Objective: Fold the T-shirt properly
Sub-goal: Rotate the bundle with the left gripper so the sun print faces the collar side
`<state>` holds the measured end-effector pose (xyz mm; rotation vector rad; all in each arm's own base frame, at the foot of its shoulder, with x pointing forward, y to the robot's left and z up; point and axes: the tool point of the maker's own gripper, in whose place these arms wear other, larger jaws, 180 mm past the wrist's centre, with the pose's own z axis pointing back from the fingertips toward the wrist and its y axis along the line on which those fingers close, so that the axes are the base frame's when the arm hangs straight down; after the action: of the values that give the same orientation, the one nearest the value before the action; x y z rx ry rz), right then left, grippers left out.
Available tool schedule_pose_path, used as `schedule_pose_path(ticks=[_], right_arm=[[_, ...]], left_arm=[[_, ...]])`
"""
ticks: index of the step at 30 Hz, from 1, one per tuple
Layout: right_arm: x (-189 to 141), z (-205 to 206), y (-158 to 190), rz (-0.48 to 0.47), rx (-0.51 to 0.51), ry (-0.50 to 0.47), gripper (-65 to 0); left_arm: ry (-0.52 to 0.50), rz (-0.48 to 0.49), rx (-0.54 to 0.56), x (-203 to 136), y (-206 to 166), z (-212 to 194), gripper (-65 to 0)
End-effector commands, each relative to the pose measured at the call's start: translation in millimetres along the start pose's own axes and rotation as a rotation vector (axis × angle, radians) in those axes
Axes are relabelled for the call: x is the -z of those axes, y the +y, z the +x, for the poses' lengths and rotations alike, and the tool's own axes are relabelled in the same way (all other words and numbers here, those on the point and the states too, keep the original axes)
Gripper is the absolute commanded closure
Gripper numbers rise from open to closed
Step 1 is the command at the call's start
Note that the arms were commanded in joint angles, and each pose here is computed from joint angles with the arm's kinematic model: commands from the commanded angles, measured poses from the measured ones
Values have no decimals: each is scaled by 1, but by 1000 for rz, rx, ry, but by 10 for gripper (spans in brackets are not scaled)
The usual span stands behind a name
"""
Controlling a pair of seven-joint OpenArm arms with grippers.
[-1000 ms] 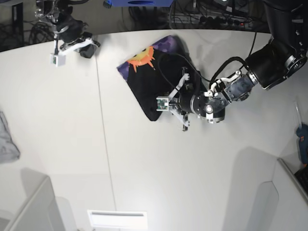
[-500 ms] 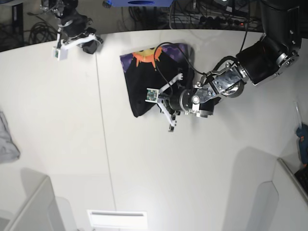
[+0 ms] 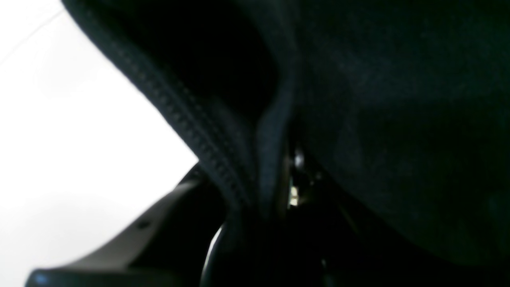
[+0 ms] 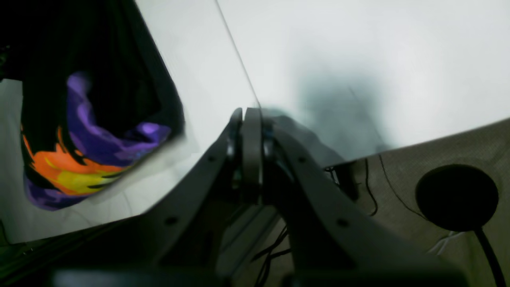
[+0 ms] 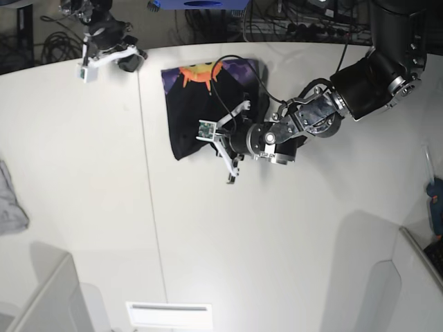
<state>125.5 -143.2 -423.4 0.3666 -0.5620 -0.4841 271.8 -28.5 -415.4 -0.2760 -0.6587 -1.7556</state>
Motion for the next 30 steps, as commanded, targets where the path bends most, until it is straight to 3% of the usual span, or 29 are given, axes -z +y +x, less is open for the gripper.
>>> schedule_pose_path(ticks=[1, 8, 13, 17, 22, 30], right_arm=[[-3, 5, 2, 8, -15, -23, 0], [3, -7, 3, -82, -81, -33, 0], [6, -12, 5, -127, -104, -40, 0], [6, -13, 5, -130, -100, -40, 0], [6, -13, 5, -131, -101, -40, 0], [8, -7, 7, -125, -106, -52, 0]], left_arm=[[-7, 8, 18, -4, 7, 4, 0], [-13, 40, 41, -7, 29, 11, 0], [-42, -26, 125, -1, 22, 15, 0], [-12, -54, 129, 4, 16, 4, 0], [-82, -64, 128, 4, 14, 16, 0], [-77, -65, 128, 5, 13, 15, 0]])
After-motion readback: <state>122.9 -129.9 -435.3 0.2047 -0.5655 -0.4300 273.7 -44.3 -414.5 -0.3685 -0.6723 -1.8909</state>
